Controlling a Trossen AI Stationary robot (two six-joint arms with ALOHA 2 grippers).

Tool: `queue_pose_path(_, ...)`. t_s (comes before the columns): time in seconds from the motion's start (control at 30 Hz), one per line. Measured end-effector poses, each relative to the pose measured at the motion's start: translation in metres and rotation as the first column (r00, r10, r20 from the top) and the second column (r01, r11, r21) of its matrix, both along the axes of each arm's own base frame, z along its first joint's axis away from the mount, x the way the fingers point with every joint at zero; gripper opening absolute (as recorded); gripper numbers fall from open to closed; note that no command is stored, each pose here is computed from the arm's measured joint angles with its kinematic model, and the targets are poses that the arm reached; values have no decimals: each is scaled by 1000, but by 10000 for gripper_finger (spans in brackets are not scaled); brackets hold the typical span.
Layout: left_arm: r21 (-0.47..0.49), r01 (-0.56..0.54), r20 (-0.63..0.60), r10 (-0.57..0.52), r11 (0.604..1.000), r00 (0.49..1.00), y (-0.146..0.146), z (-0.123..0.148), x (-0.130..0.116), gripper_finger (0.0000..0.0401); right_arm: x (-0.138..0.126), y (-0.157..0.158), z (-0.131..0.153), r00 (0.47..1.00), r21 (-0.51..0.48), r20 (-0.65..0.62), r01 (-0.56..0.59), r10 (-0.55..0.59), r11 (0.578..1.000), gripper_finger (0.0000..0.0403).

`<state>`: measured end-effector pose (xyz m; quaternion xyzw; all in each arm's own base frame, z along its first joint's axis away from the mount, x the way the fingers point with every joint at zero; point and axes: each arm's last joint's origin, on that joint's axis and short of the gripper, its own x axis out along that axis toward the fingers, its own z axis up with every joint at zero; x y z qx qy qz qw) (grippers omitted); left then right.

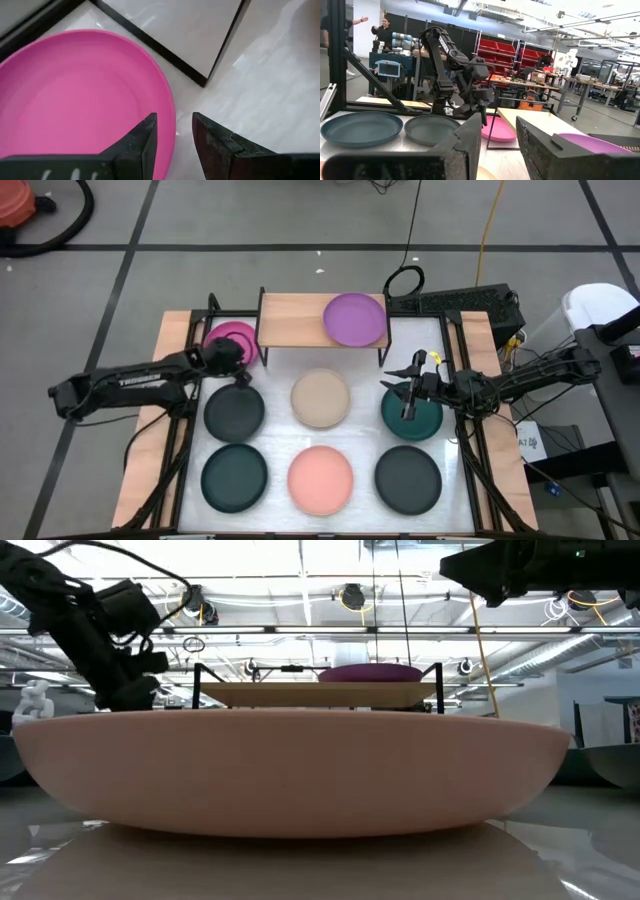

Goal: Place and stack plates onto a shelf
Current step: Stack the pink plate on top of the purple plate on the shelf

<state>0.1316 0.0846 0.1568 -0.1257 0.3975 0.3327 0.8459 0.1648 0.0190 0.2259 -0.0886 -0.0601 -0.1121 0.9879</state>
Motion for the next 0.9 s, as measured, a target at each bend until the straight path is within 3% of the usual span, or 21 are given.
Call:
queue_pose_path(0.4,-88,-13,-139,1,996,990,4,-24,7,129,0,0,-1,1000,-4,-9,0,0,1000,105)
queue_pose_path(0.63,-60,-46,-190,34,997,981,8,-32,10,125,0,0,-1,1000,-3,-8,0,0,1000,105)
queue_pose_path(0.9,-28,-51,-183,45,998,982,10,-31,12,34,0,0,-1,1000,-2,-7,-1,1,1000,105)
